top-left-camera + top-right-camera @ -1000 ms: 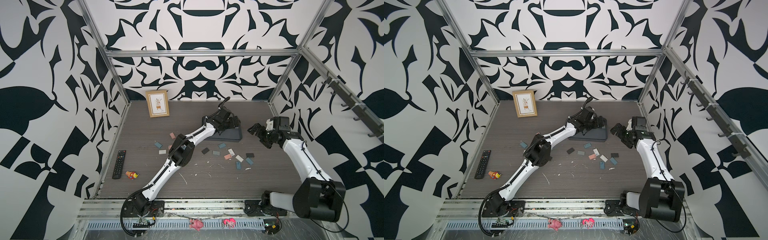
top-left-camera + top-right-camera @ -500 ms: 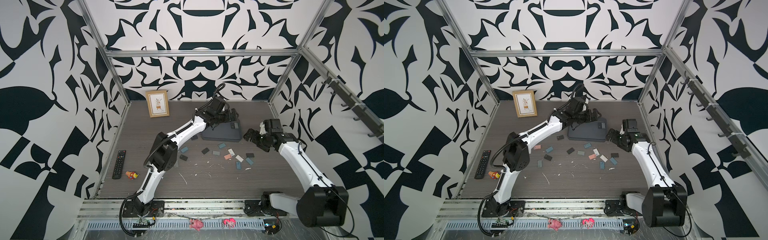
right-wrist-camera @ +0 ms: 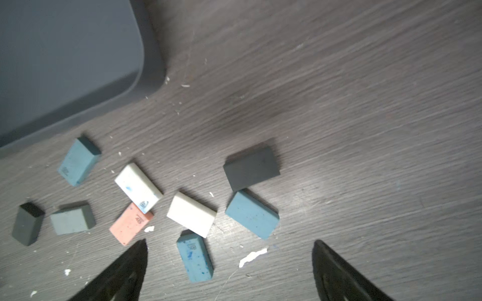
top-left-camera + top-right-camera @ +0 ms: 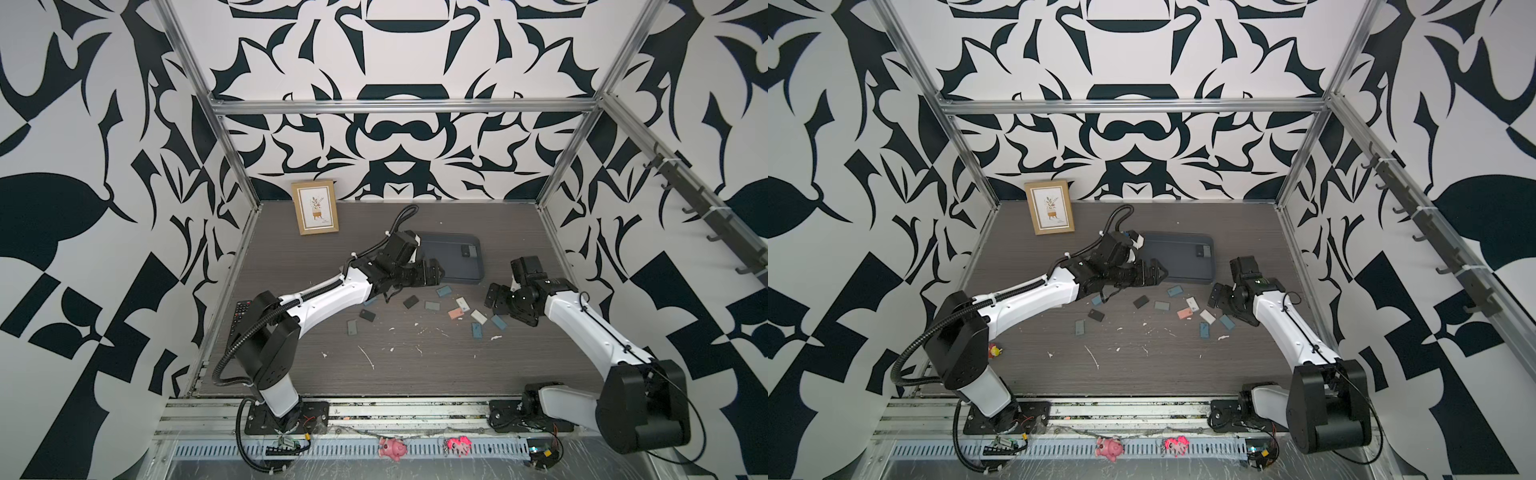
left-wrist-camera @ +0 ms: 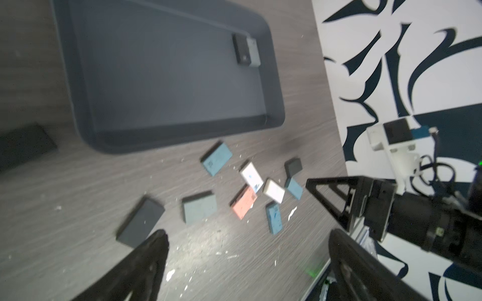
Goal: Put the eraser in the storage box
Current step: Pick up the eraser from the center of the board.
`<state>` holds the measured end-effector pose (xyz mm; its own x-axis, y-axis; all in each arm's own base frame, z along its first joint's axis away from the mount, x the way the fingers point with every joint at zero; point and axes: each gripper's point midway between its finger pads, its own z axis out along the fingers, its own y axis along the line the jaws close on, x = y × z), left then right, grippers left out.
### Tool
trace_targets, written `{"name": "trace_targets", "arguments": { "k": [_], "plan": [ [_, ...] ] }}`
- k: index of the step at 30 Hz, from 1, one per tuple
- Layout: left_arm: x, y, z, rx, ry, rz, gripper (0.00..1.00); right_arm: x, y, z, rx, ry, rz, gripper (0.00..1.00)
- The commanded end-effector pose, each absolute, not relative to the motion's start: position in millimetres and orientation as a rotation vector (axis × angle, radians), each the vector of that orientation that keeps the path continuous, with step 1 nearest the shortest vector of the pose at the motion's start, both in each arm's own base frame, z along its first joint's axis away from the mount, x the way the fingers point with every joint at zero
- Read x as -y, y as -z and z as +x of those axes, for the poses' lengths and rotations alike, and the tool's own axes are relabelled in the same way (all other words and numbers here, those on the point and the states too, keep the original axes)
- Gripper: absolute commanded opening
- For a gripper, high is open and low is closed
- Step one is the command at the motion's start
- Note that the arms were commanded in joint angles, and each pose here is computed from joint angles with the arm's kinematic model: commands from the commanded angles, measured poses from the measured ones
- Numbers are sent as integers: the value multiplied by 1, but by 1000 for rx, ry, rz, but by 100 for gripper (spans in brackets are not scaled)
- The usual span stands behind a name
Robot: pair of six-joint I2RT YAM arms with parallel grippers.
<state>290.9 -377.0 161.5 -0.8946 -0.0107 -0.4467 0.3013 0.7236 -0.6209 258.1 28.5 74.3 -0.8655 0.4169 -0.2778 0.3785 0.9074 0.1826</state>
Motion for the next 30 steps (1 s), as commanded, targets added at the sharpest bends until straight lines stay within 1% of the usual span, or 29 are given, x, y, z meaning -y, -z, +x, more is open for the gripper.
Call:
{"name": "trace_targets", "arguments": {
  "k": [1, 7, 11, 21, 30],
  "plan": [
    [384, -171, 277, -2457, 1086, 220, 99, -30, -63, 256, -2765, -186, 597, 100],
    [385, -158, 263, -2490, 1104, 225, 99, -40, -45, 262, -2785, -281, 605, 99],
    [383, -152, 261, -2497, 1097, 226, 99, -43, -39, 267, -2772, -323, 605, 100],
    [389, -146, 261, -2509, 1125, 222, 99, -38, -34, 275, -2812, -259, 551, 99],
    [394, -141, 261, -2526, 1139, 223, 99, -43, -25, 279, -2833, -296, 543, 99]
  ]
}}
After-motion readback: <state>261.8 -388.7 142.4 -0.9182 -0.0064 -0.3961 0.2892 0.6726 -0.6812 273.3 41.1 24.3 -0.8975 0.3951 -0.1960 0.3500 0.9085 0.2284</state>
